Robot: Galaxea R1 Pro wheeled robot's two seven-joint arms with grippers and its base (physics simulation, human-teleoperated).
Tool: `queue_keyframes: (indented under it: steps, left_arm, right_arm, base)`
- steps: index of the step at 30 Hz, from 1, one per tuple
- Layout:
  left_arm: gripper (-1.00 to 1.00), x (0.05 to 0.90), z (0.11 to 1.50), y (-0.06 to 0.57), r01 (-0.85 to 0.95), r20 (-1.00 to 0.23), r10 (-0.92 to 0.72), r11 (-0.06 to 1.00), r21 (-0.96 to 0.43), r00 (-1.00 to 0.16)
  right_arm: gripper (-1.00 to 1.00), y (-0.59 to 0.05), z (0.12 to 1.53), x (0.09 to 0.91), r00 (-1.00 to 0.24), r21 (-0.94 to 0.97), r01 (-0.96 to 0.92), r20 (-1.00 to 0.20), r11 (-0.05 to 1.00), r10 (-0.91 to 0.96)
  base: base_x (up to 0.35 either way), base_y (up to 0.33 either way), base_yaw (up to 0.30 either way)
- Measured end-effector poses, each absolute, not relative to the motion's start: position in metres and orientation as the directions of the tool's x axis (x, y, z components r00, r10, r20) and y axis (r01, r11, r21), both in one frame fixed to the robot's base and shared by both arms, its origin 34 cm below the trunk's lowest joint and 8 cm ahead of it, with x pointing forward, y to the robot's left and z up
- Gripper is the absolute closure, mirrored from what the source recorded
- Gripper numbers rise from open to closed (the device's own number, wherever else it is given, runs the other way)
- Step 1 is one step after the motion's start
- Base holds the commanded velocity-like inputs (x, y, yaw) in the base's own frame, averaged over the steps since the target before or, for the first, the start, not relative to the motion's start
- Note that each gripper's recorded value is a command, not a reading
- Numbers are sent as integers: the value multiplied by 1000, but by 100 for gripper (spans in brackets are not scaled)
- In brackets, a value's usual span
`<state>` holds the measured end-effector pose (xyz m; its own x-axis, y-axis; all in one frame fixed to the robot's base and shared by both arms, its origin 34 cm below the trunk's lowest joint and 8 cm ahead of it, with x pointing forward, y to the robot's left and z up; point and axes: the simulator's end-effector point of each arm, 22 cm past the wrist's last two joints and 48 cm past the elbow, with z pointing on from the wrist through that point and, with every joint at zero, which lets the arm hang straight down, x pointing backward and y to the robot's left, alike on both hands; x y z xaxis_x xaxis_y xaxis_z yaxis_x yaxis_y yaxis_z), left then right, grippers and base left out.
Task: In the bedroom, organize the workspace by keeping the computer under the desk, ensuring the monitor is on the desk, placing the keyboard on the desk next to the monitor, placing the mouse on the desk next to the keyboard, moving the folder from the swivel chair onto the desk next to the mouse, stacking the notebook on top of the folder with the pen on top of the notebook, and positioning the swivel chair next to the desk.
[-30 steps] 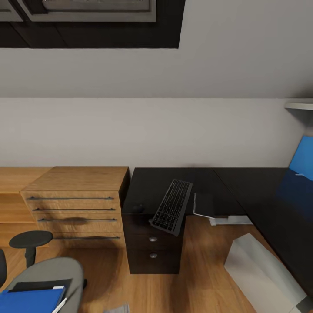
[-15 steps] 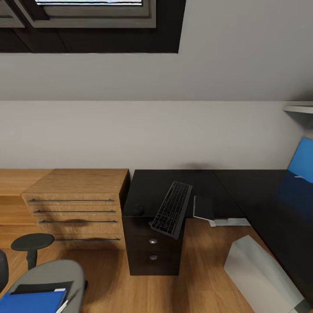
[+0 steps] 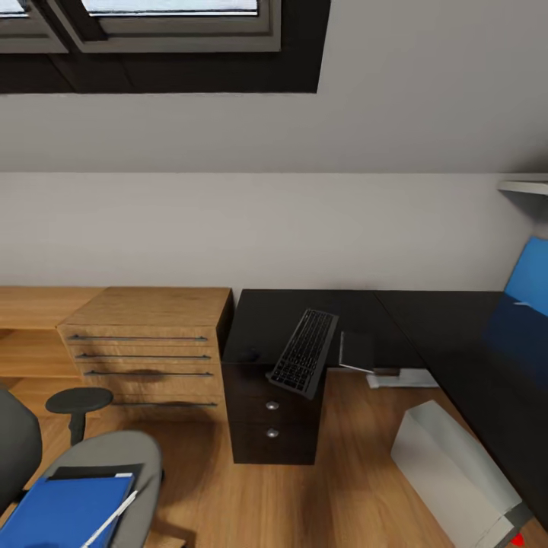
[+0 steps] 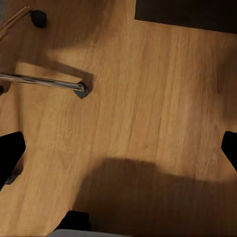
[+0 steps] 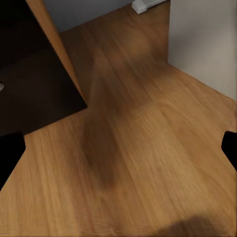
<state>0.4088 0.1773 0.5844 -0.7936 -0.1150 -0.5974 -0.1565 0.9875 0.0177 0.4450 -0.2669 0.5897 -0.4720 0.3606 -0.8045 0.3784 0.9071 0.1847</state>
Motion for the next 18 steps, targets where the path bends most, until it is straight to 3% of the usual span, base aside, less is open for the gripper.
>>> queue_keyframes:
  steps: [8,18]
  left_arm:
    - [-100,408,584,179,-162,-596,-119,987,20,-794]
    - [-100,407,583,178,-159,-594,-115,987,21,-796]
  right_arm:
    - [-100,-266,588,444,-477,183,376,-802,908,359]
    - [-100,-260,587,442,-491,178,354,-800,918,345]
  base:
    - [-64,0,1]
    - [-266,-67,11]
